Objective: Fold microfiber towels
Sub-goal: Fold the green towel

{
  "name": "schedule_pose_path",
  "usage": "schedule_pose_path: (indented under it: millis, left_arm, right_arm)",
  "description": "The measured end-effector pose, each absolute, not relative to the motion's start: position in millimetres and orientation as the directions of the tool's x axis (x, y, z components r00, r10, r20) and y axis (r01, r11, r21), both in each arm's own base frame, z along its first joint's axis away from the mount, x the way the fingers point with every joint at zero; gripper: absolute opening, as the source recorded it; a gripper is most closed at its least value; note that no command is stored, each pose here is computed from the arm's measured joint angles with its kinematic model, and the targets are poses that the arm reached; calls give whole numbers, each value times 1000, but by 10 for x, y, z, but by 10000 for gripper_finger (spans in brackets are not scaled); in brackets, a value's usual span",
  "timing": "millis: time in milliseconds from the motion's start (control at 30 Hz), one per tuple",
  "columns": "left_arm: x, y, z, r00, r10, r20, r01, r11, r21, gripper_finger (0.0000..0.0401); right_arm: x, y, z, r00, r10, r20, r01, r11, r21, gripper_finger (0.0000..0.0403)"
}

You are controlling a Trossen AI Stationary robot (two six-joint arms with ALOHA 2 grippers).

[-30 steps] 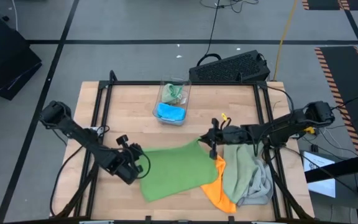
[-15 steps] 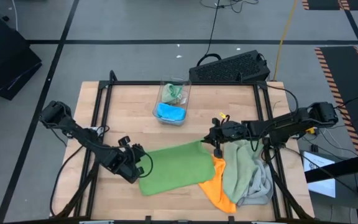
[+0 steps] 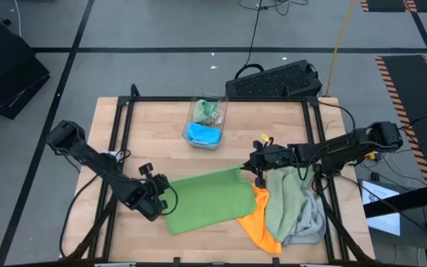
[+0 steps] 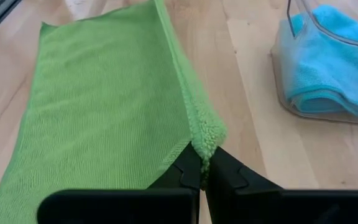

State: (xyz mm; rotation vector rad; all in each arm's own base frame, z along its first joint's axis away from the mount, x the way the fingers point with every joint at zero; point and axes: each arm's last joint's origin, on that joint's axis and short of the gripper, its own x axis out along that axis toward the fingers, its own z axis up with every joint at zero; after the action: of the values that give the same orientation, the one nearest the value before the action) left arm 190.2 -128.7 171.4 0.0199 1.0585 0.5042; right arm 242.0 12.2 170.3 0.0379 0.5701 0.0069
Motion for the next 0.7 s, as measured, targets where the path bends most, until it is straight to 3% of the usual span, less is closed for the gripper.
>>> schedule_pose_path:
  millis: [300, 400, 533, 700]
  left_arm:
    - [1884, -1267, 1670, 321, 344, -883, -408, 891, 199, 105]
    - [1878, -1251, 1668, 301, 345, -889, -391, 895, 214, 115]
    - [1855, -1220, 1666, 269, 362, -893, -382, 891, 246, 94]
    - [1857, -1225, 1666, 273, 359, -893, -357, 899, 253, 27]
  right_arm:
    - [2421, 121, 1704, 842, 16, -538, -19, 1000, 0, 2]
    - [2421, 115, 1704, 843, 15, -538, -27, 1000, -14, 2]
    - [2421, 103, 1704, 842, 11, -539, -24, 1000, -16, 2]
    - [2416, 104, 1696, 837, 13, -547, -32, 999, -24, 2]
